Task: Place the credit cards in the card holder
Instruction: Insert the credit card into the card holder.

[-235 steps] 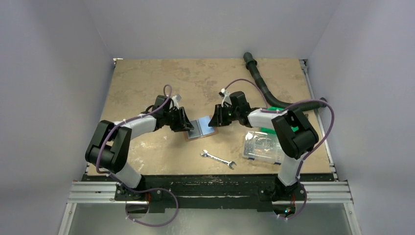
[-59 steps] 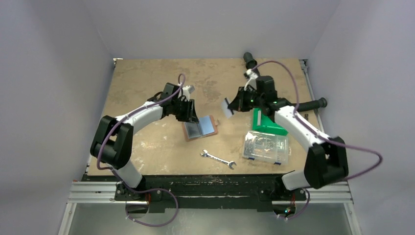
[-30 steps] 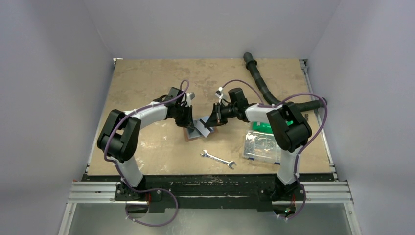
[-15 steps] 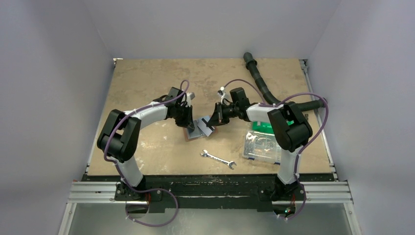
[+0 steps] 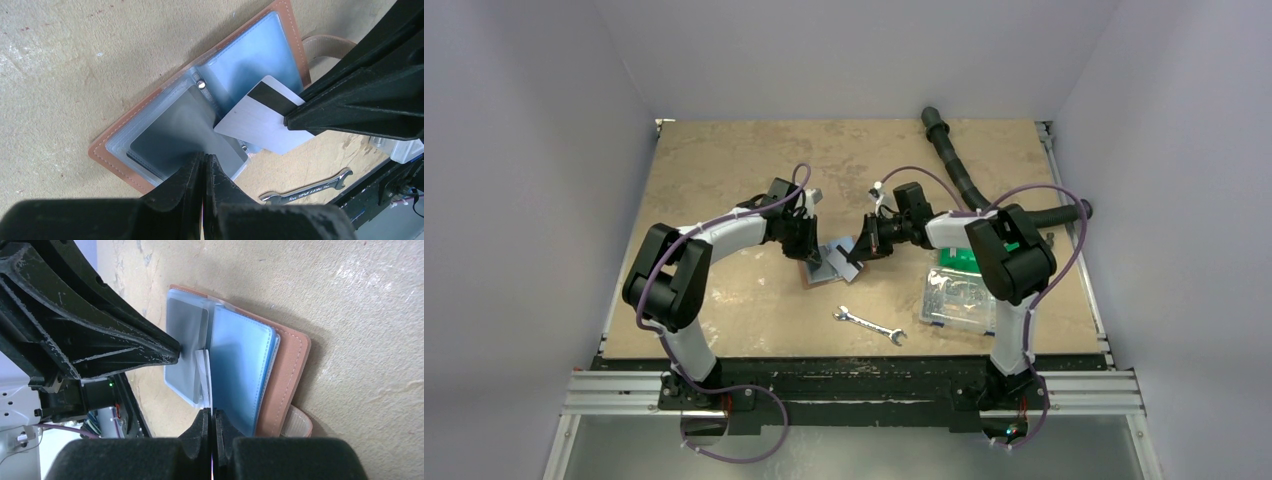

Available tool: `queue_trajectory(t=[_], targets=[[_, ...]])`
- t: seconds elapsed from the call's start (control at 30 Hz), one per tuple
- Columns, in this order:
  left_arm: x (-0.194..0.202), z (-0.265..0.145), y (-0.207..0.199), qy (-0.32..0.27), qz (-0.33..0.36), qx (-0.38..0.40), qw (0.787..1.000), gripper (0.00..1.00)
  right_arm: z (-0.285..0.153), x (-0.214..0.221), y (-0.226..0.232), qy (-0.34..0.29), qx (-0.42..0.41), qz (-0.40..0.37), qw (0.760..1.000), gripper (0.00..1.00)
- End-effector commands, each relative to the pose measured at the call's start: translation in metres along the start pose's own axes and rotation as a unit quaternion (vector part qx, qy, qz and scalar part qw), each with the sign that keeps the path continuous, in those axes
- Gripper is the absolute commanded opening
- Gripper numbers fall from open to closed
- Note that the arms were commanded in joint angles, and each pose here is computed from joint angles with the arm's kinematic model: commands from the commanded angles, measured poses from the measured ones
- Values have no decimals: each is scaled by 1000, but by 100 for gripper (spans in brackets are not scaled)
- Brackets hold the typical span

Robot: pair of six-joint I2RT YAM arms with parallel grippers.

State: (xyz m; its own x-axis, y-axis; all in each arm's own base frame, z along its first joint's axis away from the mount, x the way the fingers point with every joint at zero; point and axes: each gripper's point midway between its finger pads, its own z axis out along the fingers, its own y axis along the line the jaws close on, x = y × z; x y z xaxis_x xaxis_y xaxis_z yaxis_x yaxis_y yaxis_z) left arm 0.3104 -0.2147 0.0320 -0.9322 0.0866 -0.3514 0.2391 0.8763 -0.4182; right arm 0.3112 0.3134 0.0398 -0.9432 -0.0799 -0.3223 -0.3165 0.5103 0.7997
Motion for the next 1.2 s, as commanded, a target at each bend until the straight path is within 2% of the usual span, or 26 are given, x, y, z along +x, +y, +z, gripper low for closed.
queue_trajectory(t=[0.0,0.5,1.17], targets=[[25,5,45,40,10,-92,995,0,6,-7,3,-4,-17,-15,1000,0],[24,4,42,37,12,-85,996,0,23,-35,19,-47,-84,2,995,0],[21,2,37,32,13,-74,997,0,31,-34,29,-96,-119,26,988,0]])
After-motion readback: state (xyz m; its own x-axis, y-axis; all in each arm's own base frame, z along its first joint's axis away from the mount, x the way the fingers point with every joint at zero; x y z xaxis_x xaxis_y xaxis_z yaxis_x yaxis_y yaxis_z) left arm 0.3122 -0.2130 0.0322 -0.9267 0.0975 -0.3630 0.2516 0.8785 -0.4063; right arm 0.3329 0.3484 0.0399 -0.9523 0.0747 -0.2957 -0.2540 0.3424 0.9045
